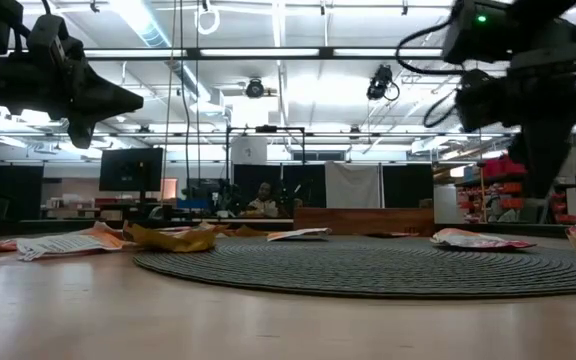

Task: Pick & Place Tea
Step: Put the yellow tea bag into the left section of the wooden organizer

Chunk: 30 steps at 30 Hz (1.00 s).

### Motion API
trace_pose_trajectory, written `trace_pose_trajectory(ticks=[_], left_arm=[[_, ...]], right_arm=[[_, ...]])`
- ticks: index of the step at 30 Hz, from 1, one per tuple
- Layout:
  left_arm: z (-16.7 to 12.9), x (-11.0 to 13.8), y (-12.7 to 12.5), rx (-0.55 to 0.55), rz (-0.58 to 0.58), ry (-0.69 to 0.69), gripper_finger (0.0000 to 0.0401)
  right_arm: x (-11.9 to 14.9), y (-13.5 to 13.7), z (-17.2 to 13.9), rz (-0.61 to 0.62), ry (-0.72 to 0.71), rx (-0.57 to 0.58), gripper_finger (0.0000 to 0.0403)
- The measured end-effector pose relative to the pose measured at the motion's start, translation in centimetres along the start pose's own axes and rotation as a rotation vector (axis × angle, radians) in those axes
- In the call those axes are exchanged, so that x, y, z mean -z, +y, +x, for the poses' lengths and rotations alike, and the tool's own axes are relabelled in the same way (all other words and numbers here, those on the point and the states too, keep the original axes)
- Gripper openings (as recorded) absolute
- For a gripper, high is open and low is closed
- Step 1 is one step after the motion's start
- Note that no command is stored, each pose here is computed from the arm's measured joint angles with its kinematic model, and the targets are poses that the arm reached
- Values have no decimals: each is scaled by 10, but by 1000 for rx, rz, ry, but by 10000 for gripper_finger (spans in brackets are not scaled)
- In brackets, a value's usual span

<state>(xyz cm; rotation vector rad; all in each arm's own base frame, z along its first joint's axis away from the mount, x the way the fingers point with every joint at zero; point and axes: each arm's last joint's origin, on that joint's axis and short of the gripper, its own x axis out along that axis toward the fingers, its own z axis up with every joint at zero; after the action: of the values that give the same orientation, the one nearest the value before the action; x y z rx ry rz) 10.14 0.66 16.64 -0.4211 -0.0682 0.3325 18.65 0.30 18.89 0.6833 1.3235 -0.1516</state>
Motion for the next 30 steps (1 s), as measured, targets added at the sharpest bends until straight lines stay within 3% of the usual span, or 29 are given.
trace_pose_trajectory(ticks=[4,9,16,30], left_arm=[[0,0,0,-1,1,0,25],[0,0,0,-2,2,1,25],[0,0,0,-4,4,2,25],[0,1,0,-5,0,4,25]], right_arm=[[-21,11,-1,-122,37,74,230],[-33,9,9,-143,176,149,230],[-32,2,29,-140,371,155,240],[-20,-6,42,-165,427,107,245]])
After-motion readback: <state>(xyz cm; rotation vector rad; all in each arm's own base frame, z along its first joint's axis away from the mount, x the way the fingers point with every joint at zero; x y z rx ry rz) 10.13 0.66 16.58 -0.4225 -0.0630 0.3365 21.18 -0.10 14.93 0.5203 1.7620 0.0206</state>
